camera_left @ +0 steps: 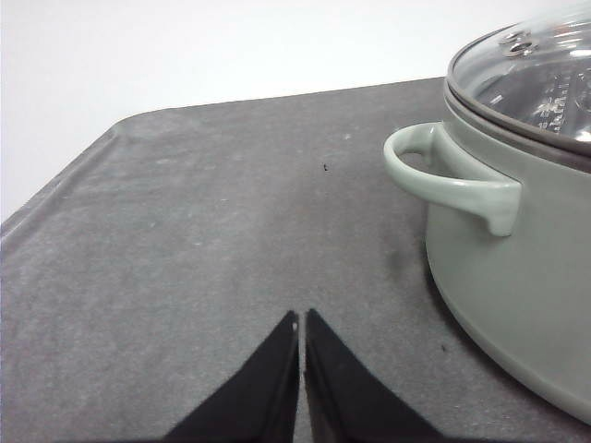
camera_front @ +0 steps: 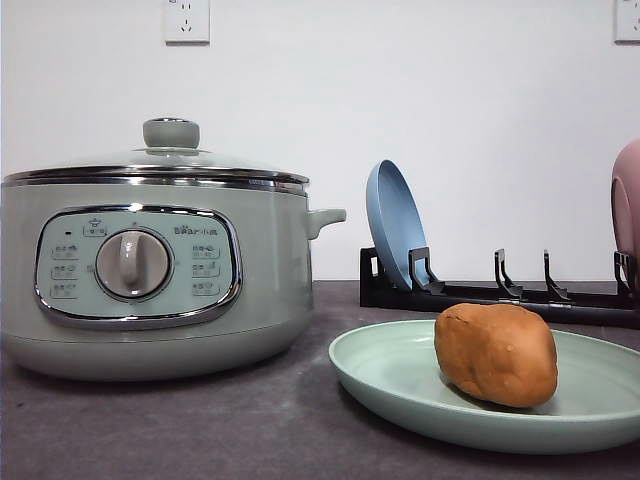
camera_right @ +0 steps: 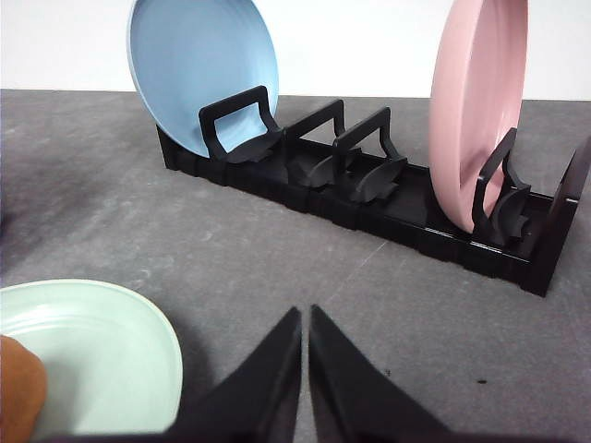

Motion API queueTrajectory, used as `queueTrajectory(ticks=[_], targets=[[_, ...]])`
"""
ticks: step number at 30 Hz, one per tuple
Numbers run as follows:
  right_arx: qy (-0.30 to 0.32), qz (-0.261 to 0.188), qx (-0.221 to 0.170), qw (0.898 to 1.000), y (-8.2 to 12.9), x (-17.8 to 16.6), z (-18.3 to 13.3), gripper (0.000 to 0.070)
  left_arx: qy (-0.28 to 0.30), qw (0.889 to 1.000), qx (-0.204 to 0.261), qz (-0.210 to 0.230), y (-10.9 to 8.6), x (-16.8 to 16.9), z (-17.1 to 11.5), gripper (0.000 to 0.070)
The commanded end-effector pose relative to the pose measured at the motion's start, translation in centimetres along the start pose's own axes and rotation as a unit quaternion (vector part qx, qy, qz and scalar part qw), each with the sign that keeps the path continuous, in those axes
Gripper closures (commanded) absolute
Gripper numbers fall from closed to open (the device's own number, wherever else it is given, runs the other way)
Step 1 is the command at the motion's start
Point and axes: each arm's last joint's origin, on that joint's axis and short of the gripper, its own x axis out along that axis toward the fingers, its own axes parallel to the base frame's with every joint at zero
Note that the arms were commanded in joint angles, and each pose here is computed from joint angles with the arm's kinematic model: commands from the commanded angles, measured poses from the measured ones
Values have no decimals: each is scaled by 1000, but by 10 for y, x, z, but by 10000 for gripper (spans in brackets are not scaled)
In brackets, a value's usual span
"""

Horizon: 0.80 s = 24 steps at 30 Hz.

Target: Transfer potato from steamer to green plate

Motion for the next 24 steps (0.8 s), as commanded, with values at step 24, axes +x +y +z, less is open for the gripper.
queueTrajectory(ticks=[24], targets=[[1,0,7,1000,0,0,-2,699,12,1000,2,-1,-1,2,-7,697]])
